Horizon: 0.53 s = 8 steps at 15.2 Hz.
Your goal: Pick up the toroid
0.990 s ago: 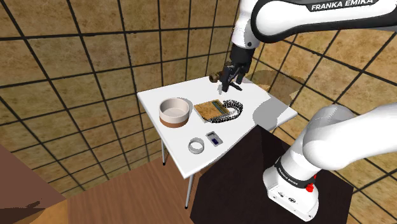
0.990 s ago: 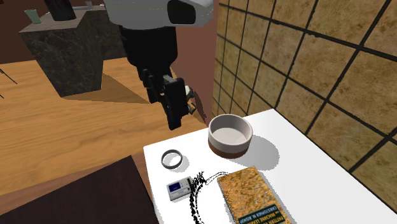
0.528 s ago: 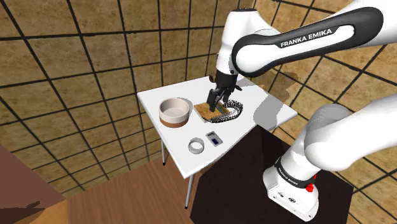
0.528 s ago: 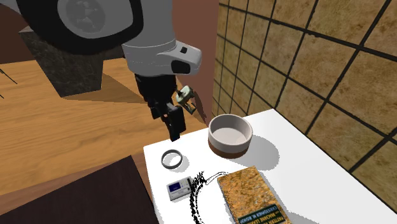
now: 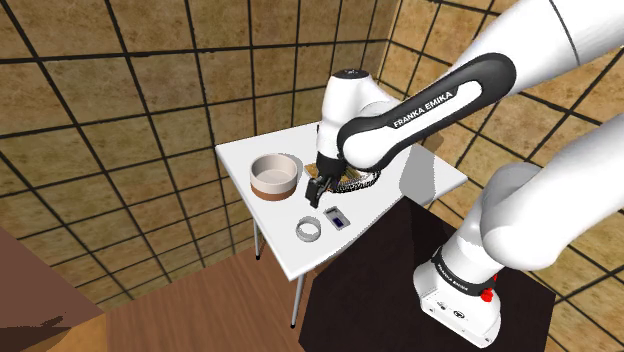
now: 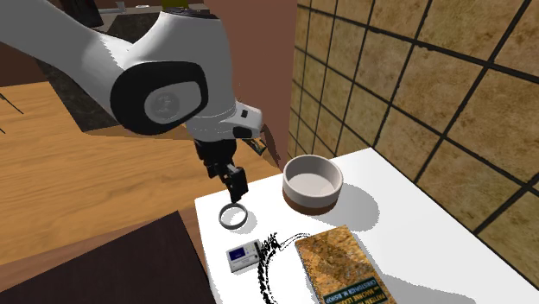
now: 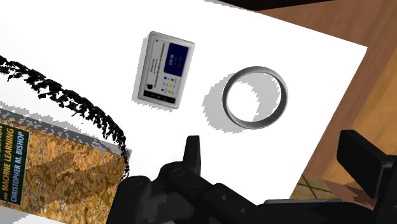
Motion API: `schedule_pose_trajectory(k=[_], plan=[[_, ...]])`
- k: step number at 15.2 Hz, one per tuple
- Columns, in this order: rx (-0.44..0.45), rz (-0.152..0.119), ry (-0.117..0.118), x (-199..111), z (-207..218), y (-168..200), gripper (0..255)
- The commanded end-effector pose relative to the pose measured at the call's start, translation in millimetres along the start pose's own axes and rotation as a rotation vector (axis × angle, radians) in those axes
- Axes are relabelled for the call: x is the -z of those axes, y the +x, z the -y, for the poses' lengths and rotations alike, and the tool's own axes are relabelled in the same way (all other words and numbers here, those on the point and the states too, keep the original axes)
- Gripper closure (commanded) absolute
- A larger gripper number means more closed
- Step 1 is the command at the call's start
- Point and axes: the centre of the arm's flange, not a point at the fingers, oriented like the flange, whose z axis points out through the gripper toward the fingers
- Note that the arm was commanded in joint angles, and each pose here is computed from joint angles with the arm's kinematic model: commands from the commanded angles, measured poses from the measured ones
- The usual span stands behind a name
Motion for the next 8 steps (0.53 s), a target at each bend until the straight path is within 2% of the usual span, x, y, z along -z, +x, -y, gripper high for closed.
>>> schedule_pose_trajectory(k=[1,8], plan=[[0.018,-0.001,0.003,-23,10,5,0],[0.078,0.003,0.010,-105,50,16,0]])
